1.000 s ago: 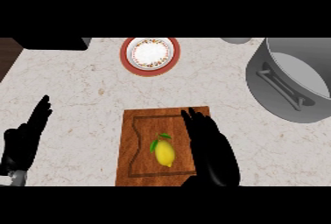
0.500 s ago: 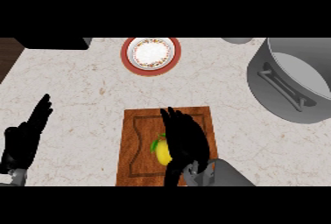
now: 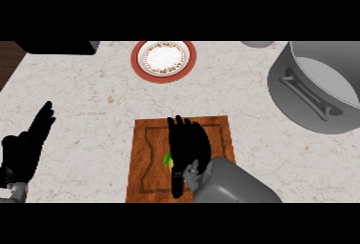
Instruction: Pick the lemon from the cutting board and place it in the pot
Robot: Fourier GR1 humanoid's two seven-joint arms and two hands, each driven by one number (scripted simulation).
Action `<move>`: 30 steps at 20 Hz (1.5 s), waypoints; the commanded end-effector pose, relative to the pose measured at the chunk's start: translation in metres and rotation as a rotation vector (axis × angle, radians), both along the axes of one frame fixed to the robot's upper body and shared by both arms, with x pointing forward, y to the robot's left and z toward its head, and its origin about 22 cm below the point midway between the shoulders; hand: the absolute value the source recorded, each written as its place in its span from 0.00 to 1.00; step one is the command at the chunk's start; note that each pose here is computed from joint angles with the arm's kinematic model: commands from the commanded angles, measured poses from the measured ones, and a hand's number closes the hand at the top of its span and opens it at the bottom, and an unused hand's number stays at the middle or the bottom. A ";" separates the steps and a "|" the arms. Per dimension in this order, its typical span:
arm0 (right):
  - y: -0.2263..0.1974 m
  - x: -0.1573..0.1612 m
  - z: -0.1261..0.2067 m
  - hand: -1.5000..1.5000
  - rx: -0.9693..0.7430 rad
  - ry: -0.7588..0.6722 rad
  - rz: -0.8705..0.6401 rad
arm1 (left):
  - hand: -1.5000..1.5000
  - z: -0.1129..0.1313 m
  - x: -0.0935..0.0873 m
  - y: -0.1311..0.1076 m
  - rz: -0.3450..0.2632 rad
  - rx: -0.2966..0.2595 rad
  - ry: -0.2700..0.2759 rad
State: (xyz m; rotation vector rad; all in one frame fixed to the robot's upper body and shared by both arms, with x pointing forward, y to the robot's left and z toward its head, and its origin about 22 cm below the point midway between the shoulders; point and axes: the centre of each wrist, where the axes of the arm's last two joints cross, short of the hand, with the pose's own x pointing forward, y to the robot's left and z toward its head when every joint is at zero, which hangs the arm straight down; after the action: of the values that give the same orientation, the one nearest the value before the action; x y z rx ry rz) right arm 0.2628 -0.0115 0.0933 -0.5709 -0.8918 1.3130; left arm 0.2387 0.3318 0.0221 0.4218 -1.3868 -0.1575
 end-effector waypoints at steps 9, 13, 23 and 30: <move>0.022 0.005 -0.021 0.00 -0.156 0.111 -0.131 | 0.50 -0.007 -0.007 -0.008 -0.005 -0.004 0.002; 0.021 0.027 -0.033 0.00 -0.193 0.115 -0.138 | 0.50 -0.013 -0.001 -0.004 0.009 0.020 -0.005; 0.017 0.024 -0.058 0.00 -0.198 0.129 -0.118 | 0.50 -0.005 0.005 -0.005 -0.007 -0.004 -0.002; 0.020 0.021 -0.071 1.00 -0.210 0.107 -0.002 | 0.50 0.019 0.013 0.004 0.000 0.008 0.008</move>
State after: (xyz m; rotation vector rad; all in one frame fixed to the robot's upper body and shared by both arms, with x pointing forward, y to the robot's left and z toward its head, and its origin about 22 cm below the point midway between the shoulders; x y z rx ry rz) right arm 0.2859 0.0060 0.0334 -0.6236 -0.7202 1.4005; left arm 0.2419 0.3298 0.0259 0.4244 -1.3859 -0.1562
